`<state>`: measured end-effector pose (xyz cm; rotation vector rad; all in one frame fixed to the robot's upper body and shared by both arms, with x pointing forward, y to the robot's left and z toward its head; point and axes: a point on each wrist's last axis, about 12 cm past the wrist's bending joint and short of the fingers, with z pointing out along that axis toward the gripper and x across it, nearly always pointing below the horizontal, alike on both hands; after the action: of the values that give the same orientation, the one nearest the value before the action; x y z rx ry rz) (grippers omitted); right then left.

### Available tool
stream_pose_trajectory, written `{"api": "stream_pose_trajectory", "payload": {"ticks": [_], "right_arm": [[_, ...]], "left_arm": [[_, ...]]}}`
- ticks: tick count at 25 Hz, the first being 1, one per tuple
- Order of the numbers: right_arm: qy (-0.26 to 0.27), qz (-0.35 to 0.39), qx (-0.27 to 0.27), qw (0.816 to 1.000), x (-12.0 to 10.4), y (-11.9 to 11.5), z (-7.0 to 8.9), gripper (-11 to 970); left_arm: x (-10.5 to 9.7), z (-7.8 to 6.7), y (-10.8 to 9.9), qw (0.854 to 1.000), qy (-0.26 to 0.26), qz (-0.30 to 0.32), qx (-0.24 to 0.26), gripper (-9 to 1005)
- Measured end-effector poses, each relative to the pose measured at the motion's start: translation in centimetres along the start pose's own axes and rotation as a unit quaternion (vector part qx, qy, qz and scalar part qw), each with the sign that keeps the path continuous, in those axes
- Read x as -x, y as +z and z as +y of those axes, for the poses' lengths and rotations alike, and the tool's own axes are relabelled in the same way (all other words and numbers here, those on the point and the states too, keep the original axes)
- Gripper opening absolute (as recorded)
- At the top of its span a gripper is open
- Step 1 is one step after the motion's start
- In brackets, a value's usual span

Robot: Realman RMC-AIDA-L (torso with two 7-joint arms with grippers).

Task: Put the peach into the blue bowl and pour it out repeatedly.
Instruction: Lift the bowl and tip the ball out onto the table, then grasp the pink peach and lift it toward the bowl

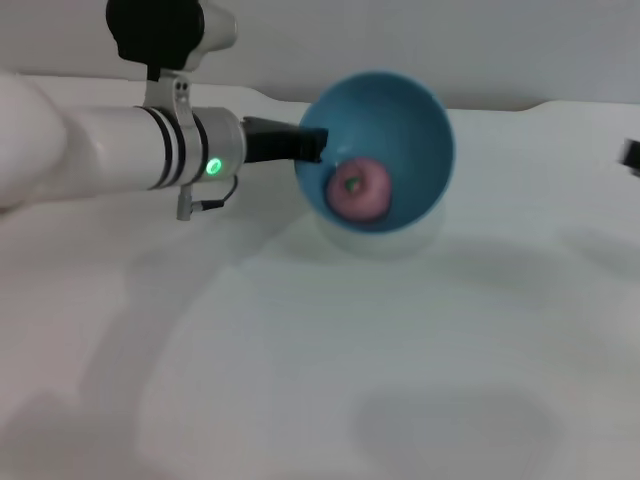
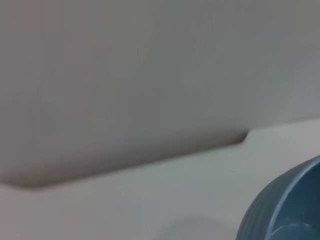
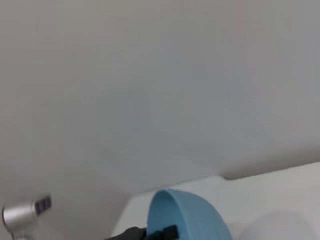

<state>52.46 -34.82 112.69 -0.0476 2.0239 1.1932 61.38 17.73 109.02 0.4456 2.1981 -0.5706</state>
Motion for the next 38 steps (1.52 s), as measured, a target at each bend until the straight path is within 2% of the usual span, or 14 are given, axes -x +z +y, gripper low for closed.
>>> {"api": "stream_pose_trajectory", "payload": {"ticks": [2,5,8,14,18,22,24,25,28,31,35,38], "right_arm": [[0.014,-0.019,0.005,1.000,-1.2,-1.5,-0.6,483],[0.031,-0.039,-0.008,0.999,-3.1,-3.8,-1.5,480],[0.038,-0.030,-0.019,0.999,-3.7,-4.1,-1.8,478],[0.045,0.028,-0.053,0.997,-4.5,-3.7,-2.6,473],[0.043,0.055,-0.077,0.995,-4.6,-3.4,-3.0,469],[0.042,0.057,-0.083,0.994,-4.5,-3.3,-3.2,466],[0.041,0.057,-0.084,0.994,-4.5,-3.3,-3.2,464],[0.041,0.058,-0.083,0.994,-4.4,-3.3,-3.1,464],[0.040,0.062,-0.080,0.994,-4.5,-3.3,-3.0,461],[0.039,0.071,-0.082,0.993,-4.6,-3.2,-3.1,459],[0.034,0.091,-0.081,0.992,-4.8,-2.7,-3.0,455],[0.026,0.112,-0.079,0.990,-4.9,-2.1,-2.8,453]], "left_arm": [[-0.3,-0.6,0.0,0.999,0.025,-0.026,0.008,-2],[-1.0,-1.7,0.1,0.993,0.089,-0.069,0.039,-2],[-1.5,-2.9,0.2,0.981,0.147,-0.103,0.070,-2],[-2.0,-4.4,0.3,0.954,0.217,-0.165,0.124,-1],[-2.9,-5.6,0.0,0.925,0.277,-0.210,0.153,-2],[-3.9,-6.6,-0.6,0.887,0.330,-0.266,0.182,-2],[-4.9,-7.2,-0.9,0.859,0.378,-0.289,0.192,-2],[-5.1,-7.3,-0.9,0.852,0.390,-0.291,0.193,-2],[-5.8,-8.2,-1.1,0.819,0.450,-0.294,0.199,-2],[-6.1,-8.6,-1.3,0.795,0.487,-0.296,0.208,-2],[-6.2,-8.8,-1.4,0.776,0.513,-0.296,0.216,-1],[-6.1,-8.7,-1.3,0.782,0.505,-0.294,0.215,-1]]}}
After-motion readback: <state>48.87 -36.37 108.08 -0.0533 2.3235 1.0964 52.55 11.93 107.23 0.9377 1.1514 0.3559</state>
